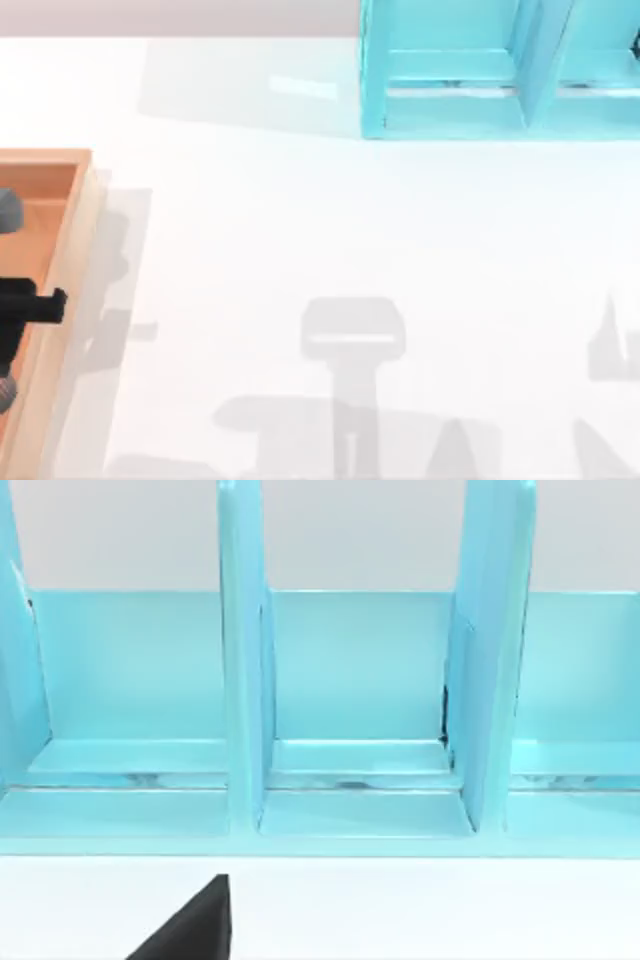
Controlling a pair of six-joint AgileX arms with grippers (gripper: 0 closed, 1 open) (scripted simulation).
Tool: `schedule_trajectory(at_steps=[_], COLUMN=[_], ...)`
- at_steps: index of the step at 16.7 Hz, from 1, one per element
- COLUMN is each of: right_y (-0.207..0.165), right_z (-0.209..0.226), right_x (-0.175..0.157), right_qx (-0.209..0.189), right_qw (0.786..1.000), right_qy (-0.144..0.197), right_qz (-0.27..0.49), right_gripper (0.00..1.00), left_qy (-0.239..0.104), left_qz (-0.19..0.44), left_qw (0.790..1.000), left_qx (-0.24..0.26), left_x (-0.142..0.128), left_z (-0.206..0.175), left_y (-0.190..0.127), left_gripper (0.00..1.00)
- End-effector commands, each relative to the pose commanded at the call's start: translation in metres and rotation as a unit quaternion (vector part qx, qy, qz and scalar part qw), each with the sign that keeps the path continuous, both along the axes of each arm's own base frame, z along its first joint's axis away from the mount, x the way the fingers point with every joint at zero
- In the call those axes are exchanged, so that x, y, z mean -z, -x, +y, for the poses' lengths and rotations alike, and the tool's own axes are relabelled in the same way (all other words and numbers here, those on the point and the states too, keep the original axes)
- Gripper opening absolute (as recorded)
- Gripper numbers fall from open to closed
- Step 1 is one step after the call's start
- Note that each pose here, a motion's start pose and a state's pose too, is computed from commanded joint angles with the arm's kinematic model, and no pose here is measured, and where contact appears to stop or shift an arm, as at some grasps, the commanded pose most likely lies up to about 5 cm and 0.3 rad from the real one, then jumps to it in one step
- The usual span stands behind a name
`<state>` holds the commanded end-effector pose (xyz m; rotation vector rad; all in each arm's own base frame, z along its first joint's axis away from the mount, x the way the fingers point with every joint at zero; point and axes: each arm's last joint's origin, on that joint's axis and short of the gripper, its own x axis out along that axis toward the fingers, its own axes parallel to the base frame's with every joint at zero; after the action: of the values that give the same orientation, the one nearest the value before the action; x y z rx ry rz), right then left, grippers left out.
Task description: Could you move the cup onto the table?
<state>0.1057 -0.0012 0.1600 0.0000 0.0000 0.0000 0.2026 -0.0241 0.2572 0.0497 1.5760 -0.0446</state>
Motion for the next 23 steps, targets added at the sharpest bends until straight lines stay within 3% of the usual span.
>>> schedule_trajectory(at_steps=[5,9,14,20,23], right_y=[0.0,0.0,0.0,0.0,0.0], right_z=[0.0,0.0,0.0,0.0,0.0], right_x=[0.0,0.0,0.0,0.0,0.0], right_qx=[0.0,0.0,0.0,0.0,0.0], right_qw=[1.0,1.0,1.0,1.0,1.0], right_qy=[0.0,0.0,0.0,0.0,0.0], right_qz=[0.0,0.0,0.0,0.0,0.0], right_gripper=[1.0,1.0,1.0,1.0,1.0], left_qy=[-0.003,-0.007,-0.005,-0.004,-0.005], left_qz=[0.004,0.01,0.0,-0.001,-0.001], left_qw=[1.0,1.0,1.0,1.0,1.0], left_qx=[0.0,-0.012,-0.02,-0.021,-0.021], left_x=[-0.005,-0.005,-0.001,0.0,0.016], left_z=[-0.029,-0.094,-0.163,-0.166,-0.166], left_y=[-0.021,-0.043,-0.048,-0.048,-0.048], left_gripper=[0.0,0.0,0.0,0.0,0.0])
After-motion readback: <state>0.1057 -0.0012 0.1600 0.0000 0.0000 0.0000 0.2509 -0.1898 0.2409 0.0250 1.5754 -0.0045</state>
